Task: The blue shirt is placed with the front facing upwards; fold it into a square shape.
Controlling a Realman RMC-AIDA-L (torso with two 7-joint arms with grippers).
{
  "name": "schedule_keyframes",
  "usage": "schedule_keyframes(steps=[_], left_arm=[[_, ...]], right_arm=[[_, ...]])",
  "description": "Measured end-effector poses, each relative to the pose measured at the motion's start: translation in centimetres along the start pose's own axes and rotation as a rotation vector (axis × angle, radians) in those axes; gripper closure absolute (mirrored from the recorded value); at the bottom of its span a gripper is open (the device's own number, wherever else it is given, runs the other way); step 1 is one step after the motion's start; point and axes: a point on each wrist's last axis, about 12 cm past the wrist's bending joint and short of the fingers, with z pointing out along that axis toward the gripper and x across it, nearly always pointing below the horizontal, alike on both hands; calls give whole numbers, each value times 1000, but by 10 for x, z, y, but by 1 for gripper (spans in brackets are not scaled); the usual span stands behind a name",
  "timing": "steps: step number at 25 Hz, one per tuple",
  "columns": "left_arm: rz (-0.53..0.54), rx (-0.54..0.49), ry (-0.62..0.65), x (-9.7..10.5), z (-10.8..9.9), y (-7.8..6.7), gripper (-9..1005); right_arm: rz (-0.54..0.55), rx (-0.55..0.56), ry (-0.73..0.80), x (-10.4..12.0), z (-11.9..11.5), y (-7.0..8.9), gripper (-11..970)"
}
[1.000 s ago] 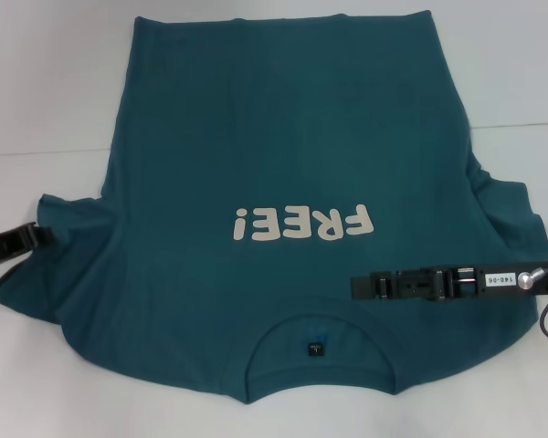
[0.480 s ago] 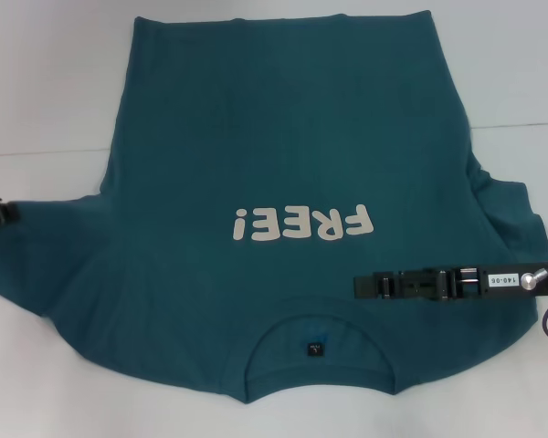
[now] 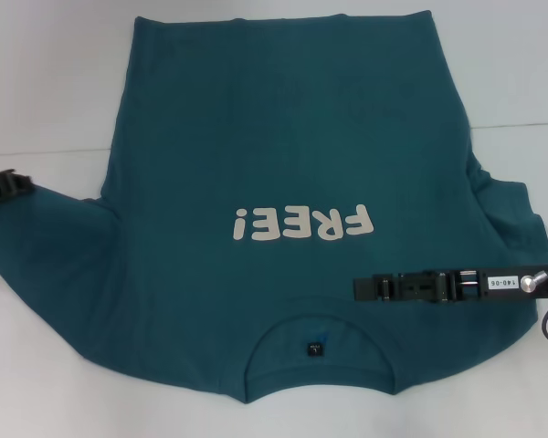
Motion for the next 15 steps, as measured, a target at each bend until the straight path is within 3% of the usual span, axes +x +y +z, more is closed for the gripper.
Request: schedule_keyframes(steps=[8, 15], left_arm=[[-41, 122, 103, 7, 5, -33, 926], [-90, 169, 166, 9, 24, -62, 917]], right_arm=[[2, 6, -3, 0, 0, -1, 15], [1, 26, -7, 2, -2, -4, 15]])
